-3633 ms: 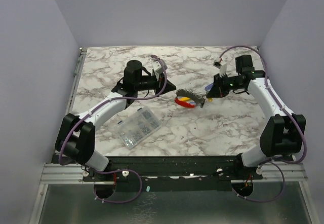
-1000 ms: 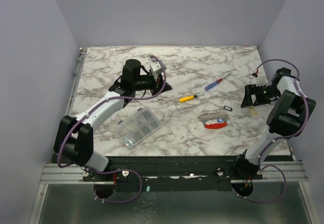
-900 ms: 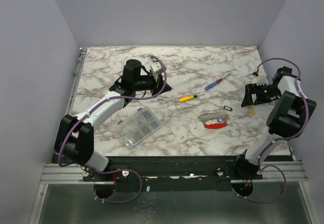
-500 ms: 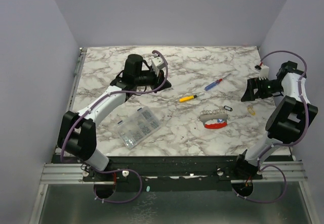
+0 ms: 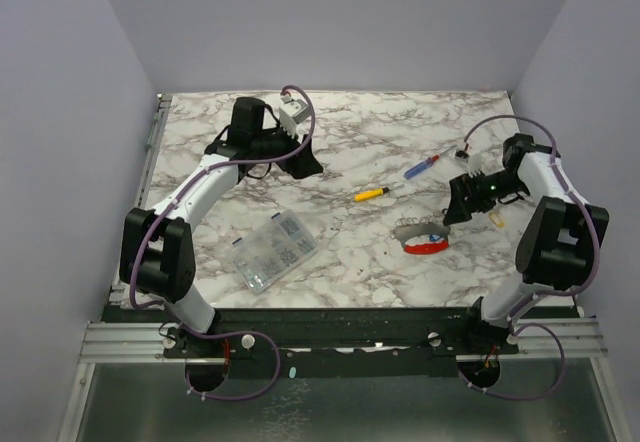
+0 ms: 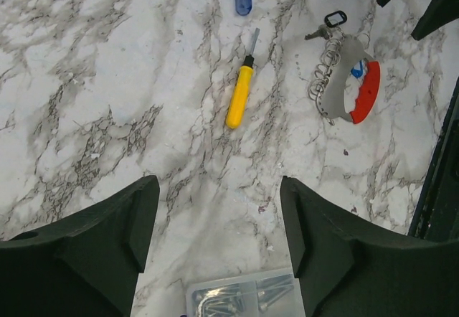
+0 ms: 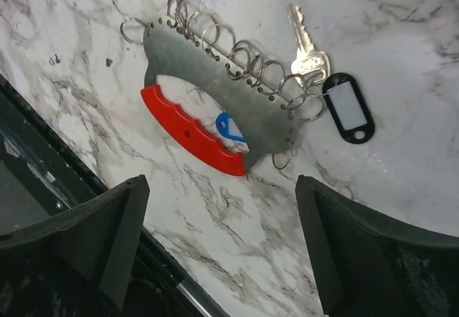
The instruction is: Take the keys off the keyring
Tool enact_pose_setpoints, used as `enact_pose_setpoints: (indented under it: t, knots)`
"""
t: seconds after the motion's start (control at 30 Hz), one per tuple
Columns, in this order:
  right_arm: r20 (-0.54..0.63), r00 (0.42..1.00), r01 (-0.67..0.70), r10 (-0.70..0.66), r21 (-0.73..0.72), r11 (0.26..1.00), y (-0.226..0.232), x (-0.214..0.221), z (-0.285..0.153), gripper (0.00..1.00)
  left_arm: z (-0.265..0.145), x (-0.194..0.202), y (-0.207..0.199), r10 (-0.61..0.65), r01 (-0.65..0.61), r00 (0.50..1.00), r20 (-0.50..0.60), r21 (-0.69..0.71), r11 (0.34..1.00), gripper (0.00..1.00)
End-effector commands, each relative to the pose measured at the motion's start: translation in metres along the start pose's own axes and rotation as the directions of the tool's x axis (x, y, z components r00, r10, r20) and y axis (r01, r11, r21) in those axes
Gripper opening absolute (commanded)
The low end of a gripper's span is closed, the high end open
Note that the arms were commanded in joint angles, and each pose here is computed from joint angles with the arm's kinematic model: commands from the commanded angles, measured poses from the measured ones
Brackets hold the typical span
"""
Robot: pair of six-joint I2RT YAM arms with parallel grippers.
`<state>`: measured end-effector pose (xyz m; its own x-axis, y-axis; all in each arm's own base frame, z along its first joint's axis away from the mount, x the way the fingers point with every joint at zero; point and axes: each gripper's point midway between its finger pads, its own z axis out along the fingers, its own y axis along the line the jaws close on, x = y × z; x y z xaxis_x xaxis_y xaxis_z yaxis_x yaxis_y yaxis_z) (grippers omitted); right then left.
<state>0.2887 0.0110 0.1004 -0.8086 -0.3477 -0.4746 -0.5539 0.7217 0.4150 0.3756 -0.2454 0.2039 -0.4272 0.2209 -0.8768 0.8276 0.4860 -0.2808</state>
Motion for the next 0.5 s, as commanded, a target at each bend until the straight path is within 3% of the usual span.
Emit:
enact_pose_setpoints:
  t: [0.0, 0.3, 0.47]
  knots:
    - [-0.084, 0.996, 0.001, -0.001, 0.003, 1.000, -0.004, 0.022, 0.020, 0.92, -0.006, 0.007, 0.000, 0.005, -0.005, 1.000, -0.022, -0.024, 1.000, 0.75]
    - [-0.212, 0.977, -0.051, 0.033, -0.079, 0.996, 0.008, 0.056, 0.068, 0.89, -0.007, 0.017, 0.002, -0.002, 0.000, 0.999, -0.040, -0.040, 0.999, 0.76]
    - [-0.237, 0.971, -0.075, 0.029, -0.189, 0.979, 0.038, 0.060, 0.086, 0.85, -0.004, 0.020, 0.000, -0.004, 0.003, 0.999, -0.045, -0.018, 1.000, 0.76]
